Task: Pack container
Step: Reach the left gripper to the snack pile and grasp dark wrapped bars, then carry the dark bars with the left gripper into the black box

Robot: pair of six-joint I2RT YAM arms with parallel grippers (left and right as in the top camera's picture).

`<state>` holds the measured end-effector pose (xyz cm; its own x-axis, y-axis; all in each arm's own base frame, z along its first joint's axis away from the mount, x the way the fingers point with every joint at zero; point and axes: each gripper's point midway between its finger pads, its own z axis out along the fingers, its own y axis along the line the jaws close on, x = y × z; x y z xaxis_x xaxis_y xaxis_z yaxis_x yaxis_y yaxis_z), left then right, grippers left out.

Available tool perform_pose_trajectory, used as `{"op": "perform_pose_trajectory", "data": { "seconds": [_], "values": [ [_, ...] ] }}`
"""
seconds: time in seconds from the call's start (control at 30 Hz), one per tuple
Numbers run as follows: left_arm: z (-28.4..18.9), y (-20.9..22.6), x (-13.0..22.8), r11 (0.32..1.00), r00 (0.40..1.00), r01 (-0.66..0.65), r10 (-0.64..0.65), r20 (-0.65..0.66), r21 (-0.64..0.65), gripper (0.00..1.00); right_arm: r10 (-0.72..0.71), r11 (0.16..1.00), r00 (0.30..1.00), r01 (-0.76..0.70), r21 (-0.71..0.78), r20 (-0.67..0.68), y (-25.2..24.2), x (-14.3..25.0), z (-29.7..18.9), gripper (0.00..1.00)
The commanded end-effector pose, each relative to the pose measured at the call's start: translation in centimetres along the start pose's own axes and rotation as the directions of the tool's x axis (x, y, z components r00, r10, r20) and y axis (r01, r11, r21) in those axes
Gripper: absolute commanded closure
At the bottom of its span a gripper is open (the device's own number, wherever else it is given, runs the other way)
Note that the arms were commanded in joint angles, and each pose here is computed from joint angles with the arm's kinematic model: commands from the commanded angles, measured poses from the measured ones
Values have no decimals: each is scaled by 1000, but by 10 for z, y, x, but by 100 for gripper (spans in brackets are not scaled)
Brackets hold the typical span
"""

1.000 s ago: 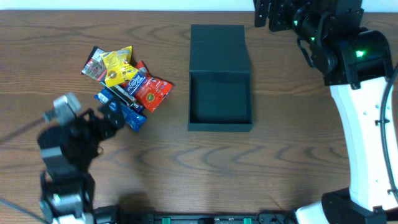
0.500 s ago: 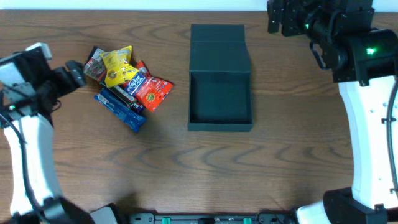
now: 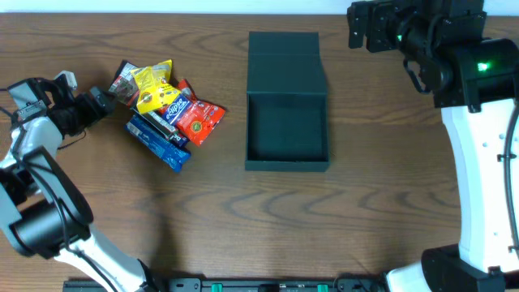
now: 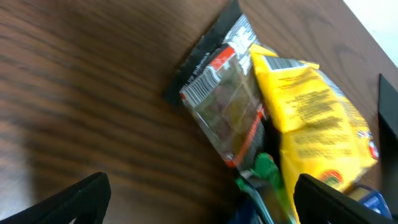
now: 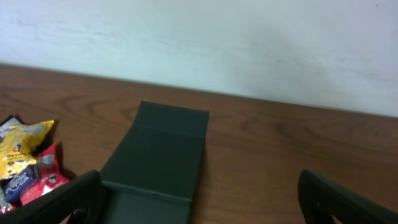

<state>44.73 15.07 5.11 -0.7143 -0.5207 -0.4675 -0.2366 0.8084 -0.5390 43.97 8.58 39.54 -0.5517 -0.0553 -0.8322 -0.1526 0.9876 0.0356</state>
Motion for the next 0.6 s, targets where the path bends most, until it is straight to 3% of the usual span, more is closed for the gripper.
{"op": "perform_pose_trajectory", "data": {
  "seconds": [0.0,0.37,0.57],
  "values": [
    [13,-14,-15,994,1000,29,-29,1,102,5,10,1000,1000,-10,17,-15,-7,3,6,1],
    [65,-25,-9,960,976,217,-212,-51,175,5,26,1000,1000,-25,17,-4,-6,1,6,1],
    [77,-43,-12,953,975,224,-220,-42,205,5,25,1000,1000,-25,18,0,-7,0,6,1]
  ]
}}
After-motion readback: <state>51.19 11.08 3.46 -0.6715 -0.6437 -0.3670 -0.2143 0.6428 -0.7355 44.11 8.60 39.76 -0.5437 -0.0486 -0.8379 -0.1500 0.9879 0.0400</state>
